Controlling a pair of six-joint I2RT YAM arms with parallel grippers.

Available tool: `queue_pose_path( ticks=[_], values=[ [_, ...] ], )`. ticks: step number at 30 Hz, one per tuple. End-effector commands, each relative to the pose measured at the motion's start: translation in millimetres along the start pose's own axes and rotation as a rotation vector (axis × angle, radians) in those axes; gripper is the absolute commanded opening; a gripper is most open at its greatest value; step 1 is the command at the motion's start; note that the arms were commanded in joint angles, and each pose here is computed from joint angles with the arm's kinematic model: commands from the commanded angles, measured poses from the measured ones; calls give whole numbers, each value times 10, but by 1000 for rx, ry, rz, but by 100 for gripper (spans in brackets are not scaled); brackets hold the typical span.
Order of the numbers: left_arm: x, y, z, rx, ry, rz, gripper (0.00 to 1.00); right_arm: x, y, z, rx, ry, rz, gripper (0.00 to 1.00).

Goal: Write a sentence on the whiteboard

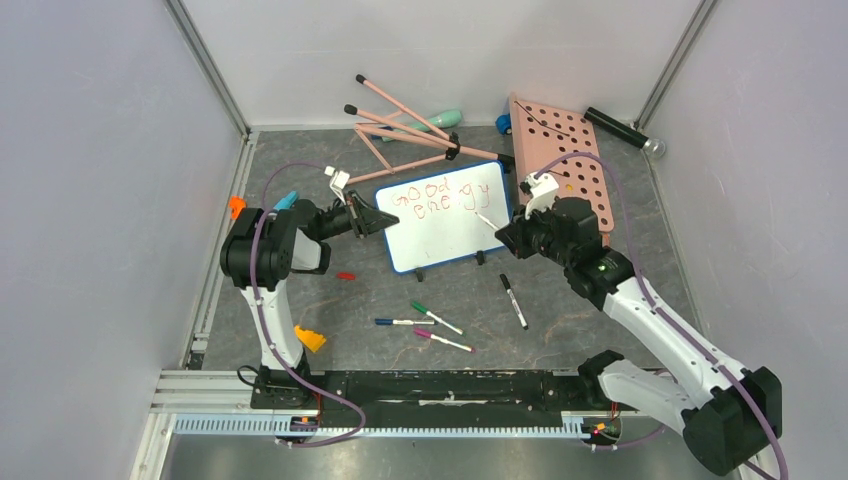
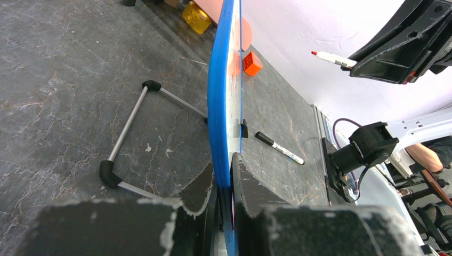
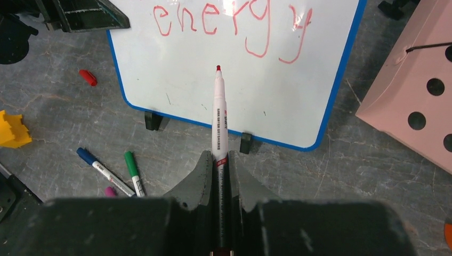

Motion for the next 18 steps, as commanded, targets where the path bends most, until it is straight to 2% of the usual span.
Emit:
queue_pose_path(
  ticks=[1, 3, 7, 13, 18],
  values=[
    [99, 67, -41, 9, -56, -134, 2, 45, 44, 72, 14, -48, -15, 0],
    [68, 27, -57, -8, -35, -190, 2, 3, 85, 89, 34, -55, -32, 0],
    [82, -20, -49, -2, -49, -206, 2, -93, 140, 101, 59, -49, -58, 0],
    [122, 4, -91, -28, -25, -179, 2, -253, 208, 74, 44, -15, -143, 0],
    [109, 2, -98, -32, -19, -177, 2, -276, 369, 47, 56, -22, -135, 0]
  ],
)
Point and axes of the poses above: each gripper's point midway between its finger pads, its own z axis back along the fingers, its own y axis along the line the jaws close on, x = y × z, the point moved 4 cm from there along z, back along the fingers, and after that the axes turned 13 degrees about z, right-handed, at the moved point
